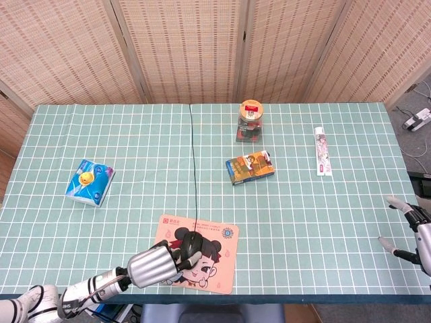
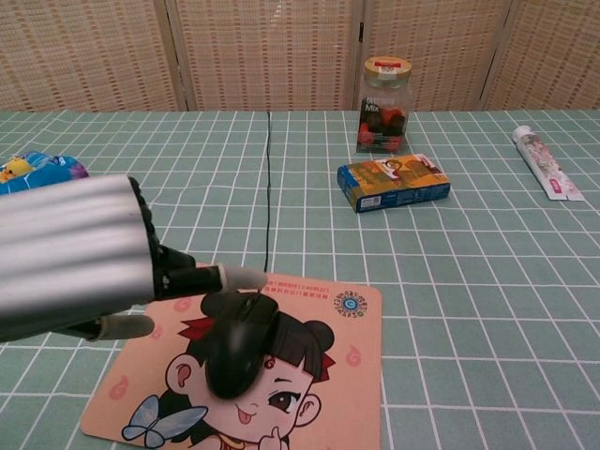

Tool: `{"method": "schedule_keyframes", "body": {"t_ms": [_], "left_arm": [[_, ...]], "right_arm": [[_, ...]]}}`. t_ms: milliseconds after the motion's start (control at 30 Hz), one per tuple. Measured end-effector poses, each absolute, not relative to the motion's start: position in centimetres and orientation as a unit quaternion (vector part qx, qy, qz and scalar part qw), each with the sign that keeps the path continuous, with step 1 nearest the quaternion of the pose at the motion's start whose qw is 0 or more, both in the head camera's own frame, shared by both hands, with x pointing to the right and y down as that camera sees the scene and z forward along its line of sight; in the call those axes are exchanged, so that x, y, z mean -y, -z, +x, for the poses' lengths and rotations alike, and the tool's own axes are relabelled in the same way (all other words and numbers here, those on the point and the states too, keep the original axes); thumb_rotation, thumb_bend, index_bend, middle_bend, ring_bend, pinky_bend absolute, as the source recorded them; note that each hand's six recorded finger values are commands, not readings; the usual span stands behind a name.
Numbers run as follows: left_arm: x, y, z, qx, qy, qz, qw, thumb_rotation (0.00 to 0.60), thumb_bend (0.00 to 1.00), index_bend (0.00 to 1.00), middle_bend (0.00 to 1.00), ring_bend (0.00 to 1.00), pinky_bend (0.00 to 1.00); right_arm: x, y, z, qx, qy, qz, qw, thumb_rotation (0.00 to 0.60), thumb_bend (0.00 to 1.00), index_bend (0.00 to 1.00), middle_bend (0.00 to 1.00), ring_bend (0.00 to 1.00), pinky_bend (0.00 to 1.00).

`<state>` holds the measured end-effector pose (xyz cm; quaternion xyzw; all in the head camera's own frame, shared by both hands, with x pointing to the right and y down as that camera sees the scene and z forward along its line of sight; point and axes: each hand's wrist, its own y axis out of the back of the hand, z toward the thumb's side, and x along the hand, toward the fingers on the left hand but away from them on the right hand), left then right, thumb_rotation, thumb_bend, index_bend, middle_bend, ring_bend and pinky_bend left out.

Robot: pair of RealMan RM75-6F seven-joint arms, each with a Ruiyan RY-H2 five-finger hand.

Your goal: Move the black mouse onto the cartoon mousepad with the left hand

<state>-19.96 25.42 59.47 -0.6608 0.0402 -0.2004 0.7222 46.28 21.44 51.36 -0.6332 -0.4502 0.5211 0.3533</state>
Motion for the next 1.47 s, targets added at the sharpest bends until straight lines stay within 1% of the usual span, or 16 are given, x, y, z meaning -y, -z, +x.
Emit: {"method": "schedule_keyframes", "body": {"t_ms": [233, 433, 533, 633, 733, 800, 867, 1100, 1233, 1467], "left_arm": [[-23.8, -57.7, -24.1, -0.139, 0.246, -0.694, 0.663, 0.600, 0.19, 0.34, 0.72, 0.98, 1.00], [-22.2, -57.3, -28.7, -0.204, 0.311, -0.702, 0.607, 0.600, 0.19, 0.33, 0.73, 0.93, 1.00], [-21.6, -56.8, -31.3, -0.233, 0.349, -0.693, 0.587, 0.600, 0.19, 0.33, 0.73, 0.85, 1.00], [-21.6, -56.7, -33.4, -0.248, 0.388, -0.682, 0.569, 0.600, 0.19, 0.28, 0.70, 0.72, 0.98], [-21.9, -56.6, -35.3, -0.263, 0.426, -0.674, 0.544, 0.600, 0.18, 0.24, 0.66, 0.68, 0.94], [-22.1, -56.5, -36.4, -0.273, 0.448, -0.667, 0.528, 0.600, 0.18, 0.24, 0.65, 0.67, 0.91], [-22.3, -56.3, -37.6, -0.285, 0.473, -0.659, 0.511, 0.600, 0.18, 0.26, 0.64, 0.66, 0.90], [-23.3, -55.8, -42.1, -0.334, 0.552, -0.634, 0.427, 0.600, 0.18, 0.41, 0.63, 0.66, 0.90], [-24.0, -56.1, -44.1, -0.347, 0.582, -0.624, 0.389, 0.600, 0.18, 0.42, 0.62, 0.66, 0.90], [-24.4, -56.7, -44.9, -0.342, 0.595, -0.620, 0.381, 0.600, 0.18, 0.43, 0.62, 0.66, 0.90]], "right_arm": [[-21.5, -51.5, 46.5, 0.446, -0.531, -0.627, 0.355, 0.600, 0.13, 0.22, 0.33, 0.30, 0.48], [-21.5, -52.1, 46.3, 0.438, -0.539, -0.628, 0.352, 0.600, 0.13, 0.22, 0.33, 0.30, 0.48], [-21.4, -52.5, 46.2, 0.433, -0.543, -0.628, 0.351, 0.600, 0.13, 0.22, 0.33, 0.30, 0.48], [-21.5, -52.9, 46.1, 0.428, -0.548, -0.628, 0.349, 0.600, 0.14, 0.22, 0.33, 0.30, 0.48], [-21.5, -53.2, 46.0, 0.423, -0.553, -0.628, 0.347, 0.600, 0.14, 0.22, 0.33, 0.30, 0.48], [-21.5, -53.4, 46.0, 0.419, -0.557, -0.628, 0.347, 0.600, 0.14, 0.22, 0.33, 0.30, 0.48], [-21.6, -53.7, 45.9, 0.414, -0.562, -0.628, 0.345, 0.600, 0.14, 0.22, 0.33, 0.30, 0.48], [-21.6, -54.3, 45.9, 0.402, -0.576, -0.626, 0.339, 0.600, 0.14, 0.22, 0.33, 0.30, 0.48], [-21.6, -55.0, 45.9, 0.395, -0.585, -0.625, 0.334, 0.600, 0.14, 0.22, 0.33, 0.30, 0.48], [-21.6, -56.2, 45.3, 0.373, -0.593, -0.633, 0.331, 0.600, 0.14, 0.22, 0.33, 0.30, 0.48]]}}
